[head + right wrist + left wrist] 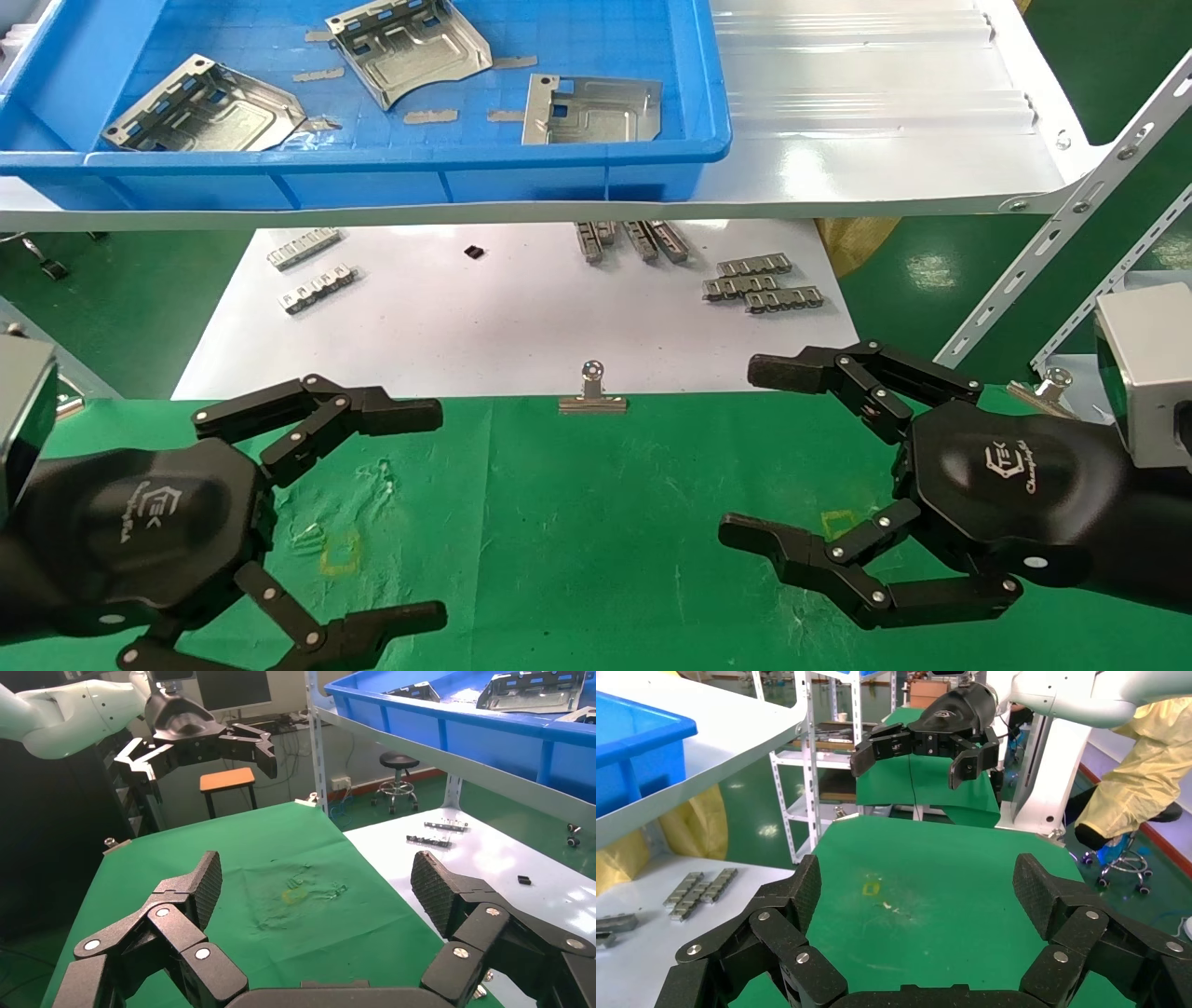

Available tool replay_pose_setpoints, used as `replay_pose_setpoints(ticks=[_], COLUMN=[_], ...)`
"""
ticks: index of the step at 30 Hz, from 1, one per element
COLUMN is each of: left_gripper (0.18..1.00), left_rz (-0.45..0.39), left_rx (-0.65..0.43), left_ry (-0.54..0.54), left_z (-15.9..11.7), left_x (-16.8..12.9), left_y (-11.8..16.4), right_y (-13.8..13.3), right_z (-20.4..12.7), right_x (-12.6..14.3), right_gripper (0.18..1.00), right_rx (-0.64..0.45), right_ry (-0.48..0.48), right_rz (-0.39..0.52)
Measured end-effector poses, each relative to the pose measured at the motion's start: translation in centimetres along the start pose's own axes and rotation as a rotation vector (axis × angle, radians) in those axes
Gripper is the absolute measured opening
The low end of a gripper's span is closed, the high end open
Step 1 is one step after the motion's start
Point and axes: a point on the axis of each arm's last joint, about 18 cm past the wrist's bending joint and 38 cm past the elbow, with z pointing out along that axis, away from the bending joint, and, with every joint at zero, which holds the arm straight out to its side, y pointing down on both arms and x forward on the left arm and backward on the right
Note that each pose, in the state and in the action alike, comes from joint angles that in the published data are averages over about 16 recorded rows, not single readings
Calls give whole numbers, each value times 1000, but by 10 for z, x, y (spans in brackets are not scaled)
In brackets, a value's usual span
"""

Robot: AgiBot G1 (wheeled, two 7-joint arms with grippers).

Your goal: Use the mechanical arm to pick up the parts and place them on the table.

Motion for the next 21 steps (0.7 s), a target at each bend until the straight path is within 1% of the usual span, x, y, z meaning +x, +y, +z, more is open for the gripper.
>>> replay_pose_setpoints(ticks=[21], left_gripper=[1001], left_rz=[0], left_rx=[0], left_ry=[0], left_z=[0], left_x=[0], left_y=[0], right_y=[0], right_z=[0], right_x=[0], right_gripper=[1000], right_rx=[0], right_ry=[0], right_rz=[0])
